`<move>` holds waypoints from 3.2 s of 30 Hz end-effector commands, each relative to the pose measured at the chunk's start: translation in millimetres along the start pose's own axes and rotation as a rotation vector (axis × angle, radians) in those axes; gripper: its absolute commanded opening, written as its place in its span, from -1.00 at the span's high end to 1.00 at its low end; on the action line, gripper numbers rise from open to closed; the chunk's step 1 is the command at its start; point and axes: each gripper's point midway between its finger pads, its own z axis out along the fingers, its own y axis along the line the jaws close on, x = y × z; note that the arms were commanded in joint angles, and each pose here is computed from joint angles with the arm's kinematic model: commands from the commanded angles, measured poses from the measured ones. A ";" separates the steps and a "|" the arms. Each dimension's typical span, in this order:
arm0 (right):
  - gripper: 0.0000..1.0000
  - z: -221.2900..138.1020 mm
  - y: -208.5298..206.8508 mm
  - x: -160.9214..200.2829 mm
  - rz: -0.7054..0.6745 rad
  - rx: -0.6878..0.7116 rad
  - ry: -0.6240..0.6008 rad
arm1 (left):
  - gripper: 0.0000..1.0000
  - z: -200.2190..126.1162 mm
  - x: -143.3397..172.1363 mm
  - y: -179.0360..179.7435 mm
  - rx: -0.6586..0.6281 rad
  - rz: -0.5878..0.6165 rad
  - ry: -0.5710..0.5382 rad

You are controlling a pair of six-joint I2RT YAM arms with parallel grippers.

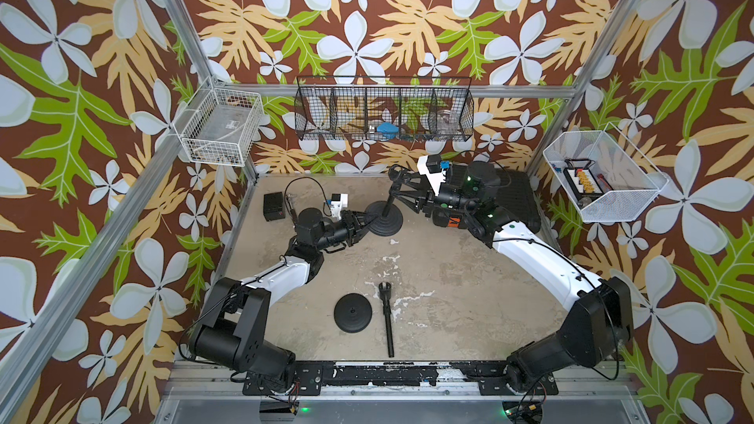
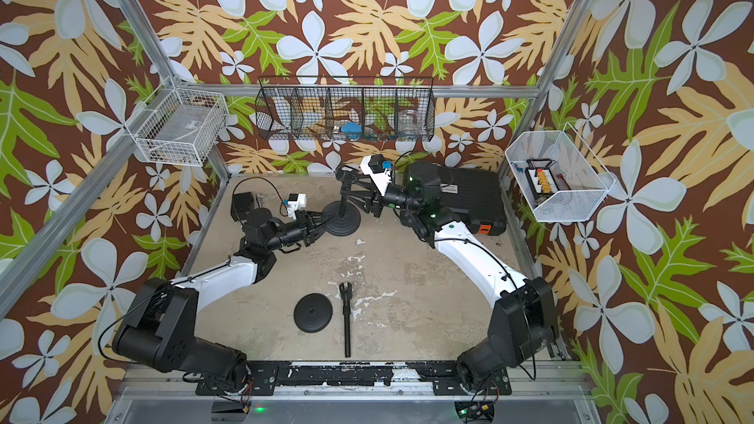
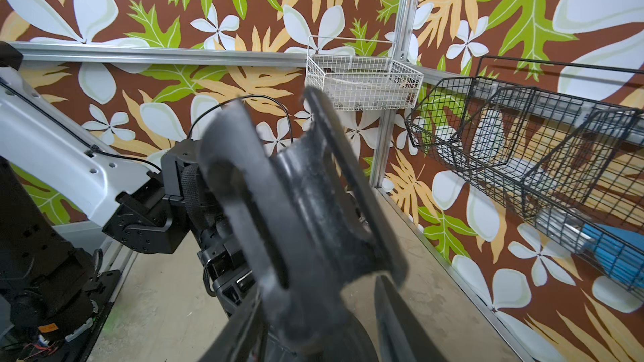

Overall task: Assemble a microphone stand
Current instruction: Screw the microphone stand pole into the microphone stand base.

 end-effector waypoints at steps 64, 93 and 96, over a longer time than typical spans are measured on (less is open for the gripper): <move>0.09 40.6 2.3 5.0 -0.066 -0.022 0.064 | 1.00 -13.9 -26.3 -9.1 0.070 0.029 -0.027; 0.65 34.0 -32.6 34.7 0.060 0.946 0.114 | 1.00 -17.0 -33.6 -5.6 0.062 0.037 -0.065; 0.00 42.2 -19.4 28.5 0.045 0.802 0.118 | 1.00 -18.1 -35.2 -4.9 0.063 0.028 -0.067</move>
